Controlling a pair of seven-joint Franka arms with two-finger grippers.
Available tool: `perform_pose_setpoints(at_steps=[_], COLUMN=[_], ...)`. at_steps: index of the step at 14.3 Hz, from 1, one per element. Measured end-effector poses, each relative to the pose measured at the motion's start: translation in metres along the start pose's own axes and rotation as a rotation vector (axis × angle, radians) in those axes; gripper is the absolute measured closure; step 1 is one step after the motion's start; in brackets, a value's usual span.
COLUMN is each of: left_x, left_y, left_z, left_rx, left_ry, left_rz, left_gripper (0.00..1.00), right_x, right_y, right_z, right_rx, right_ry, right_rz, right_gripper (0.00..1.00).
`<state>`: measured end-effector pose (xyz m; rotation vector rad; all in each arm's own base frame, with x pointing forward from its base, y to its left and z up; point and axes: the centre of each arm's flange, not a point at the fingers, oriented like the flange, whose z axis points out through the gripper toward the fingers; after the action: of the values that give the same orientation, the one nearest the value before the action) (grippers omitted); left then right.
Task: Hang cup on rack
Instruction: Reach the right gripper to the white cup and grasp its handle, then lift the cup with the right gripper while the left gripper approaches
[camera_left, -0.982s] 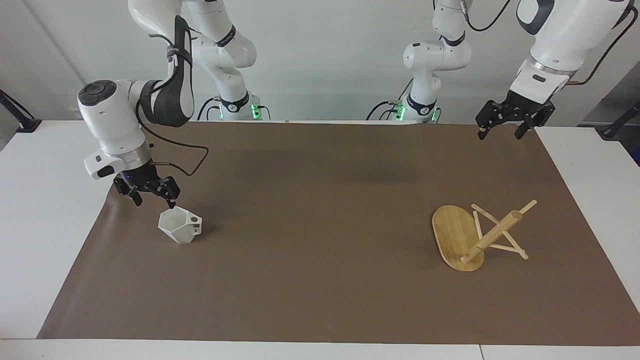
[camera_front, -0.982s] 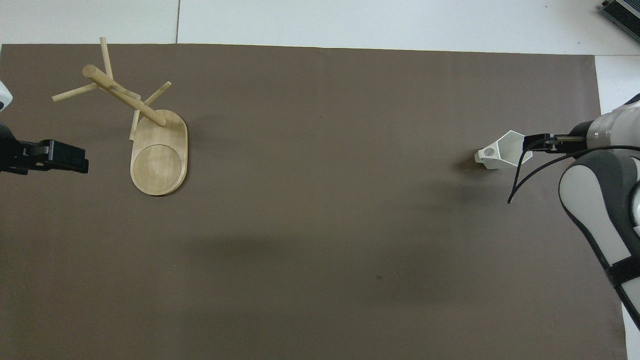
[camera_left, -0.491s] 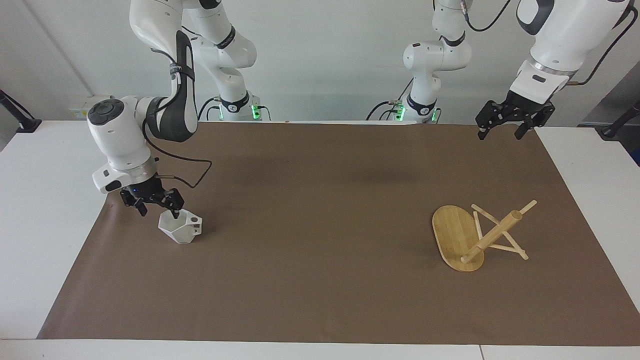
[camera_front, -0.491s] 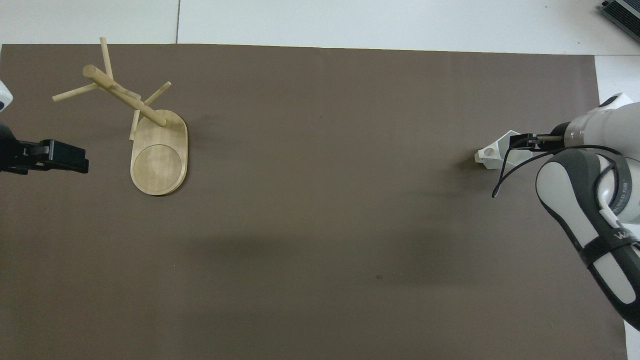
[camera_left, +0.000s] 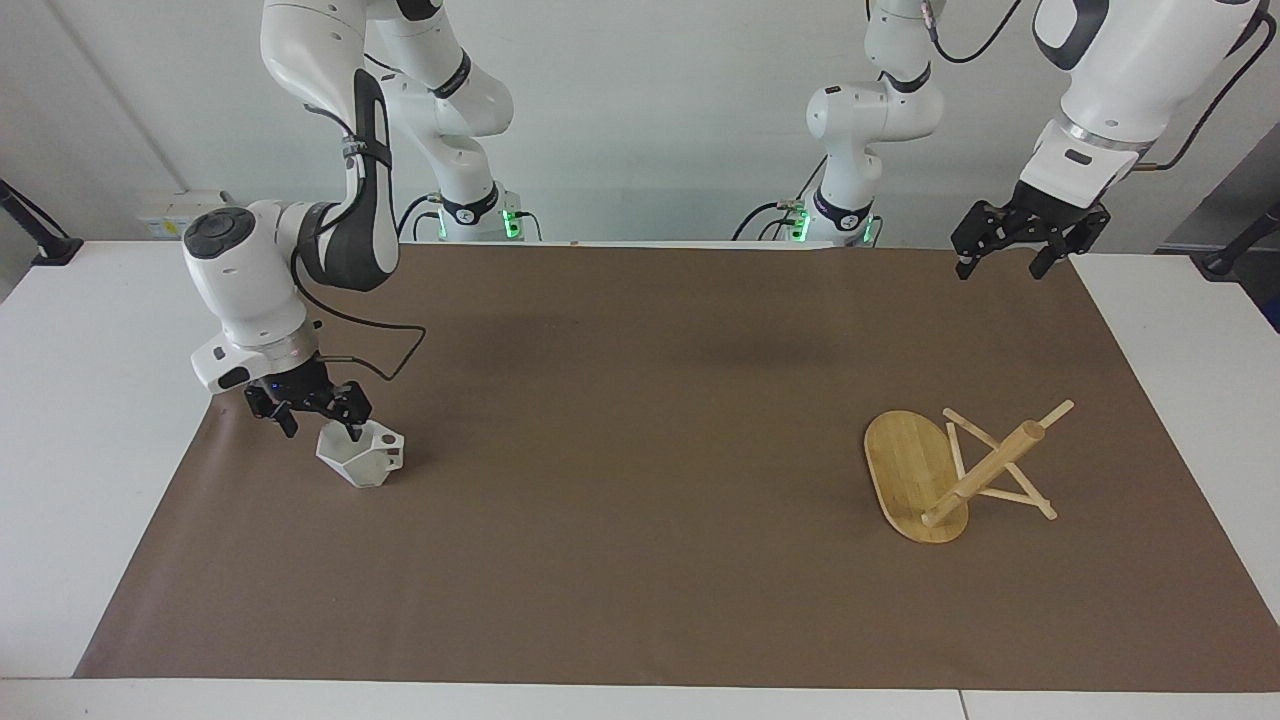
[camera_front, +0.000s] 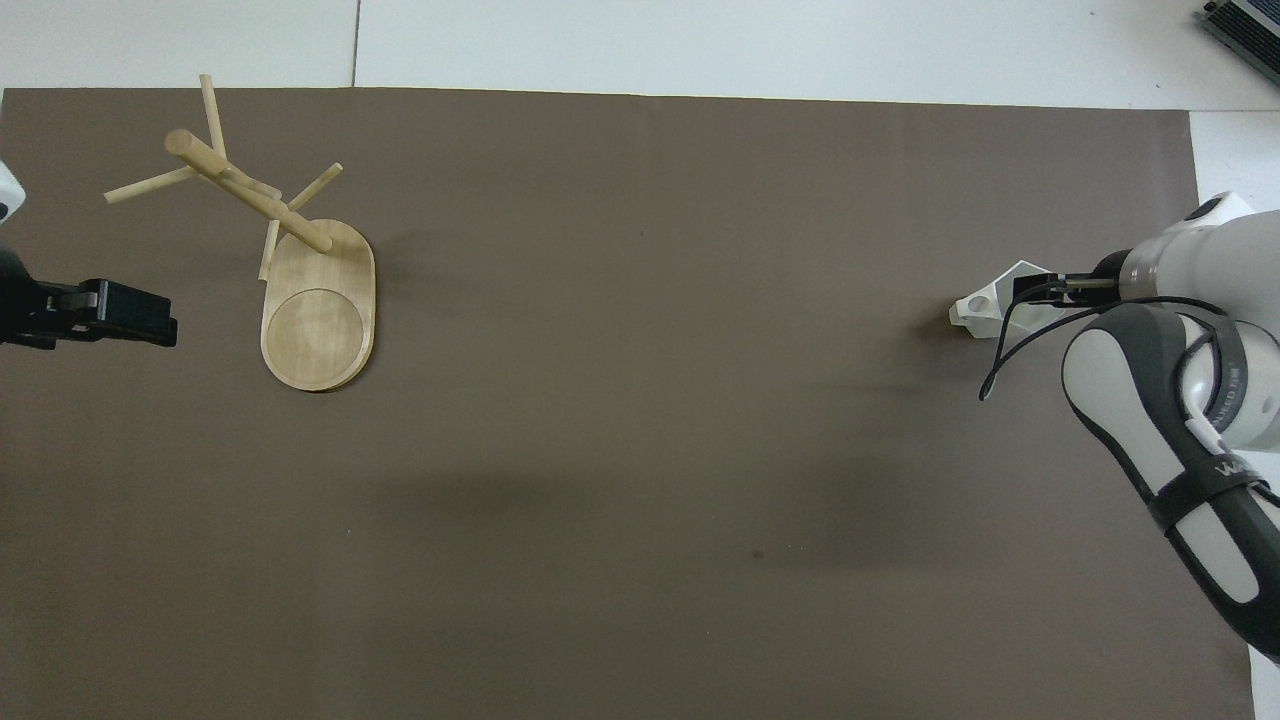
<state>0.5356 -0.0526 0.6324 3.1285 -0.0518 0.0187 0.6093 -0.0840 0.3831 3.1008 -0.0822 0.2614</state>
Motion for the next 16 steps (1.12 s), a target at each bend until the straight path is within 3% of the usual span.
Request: perform_pose_setpoints(at_steps=[13, 16], left_x=[0.0, 0.0], left_y=[0.0, 0.0], left_z=[0.0, 0.0], left_rx=[0.0, 0.0], left_ry=[0.0, 0.0], left_rz=[0.0, 0.0], left_gripper=[0.0, 0.0], right_x=[-0.009, -0.009], right_y=[0.013, 0.013], right_z=[0.009, 0.009], right_rx=[-0.001, -0.001], right_ry=[-0.023, -0.023], right_rz=[-0.039, -0.039], right_gripper=[0.1, 0.4])
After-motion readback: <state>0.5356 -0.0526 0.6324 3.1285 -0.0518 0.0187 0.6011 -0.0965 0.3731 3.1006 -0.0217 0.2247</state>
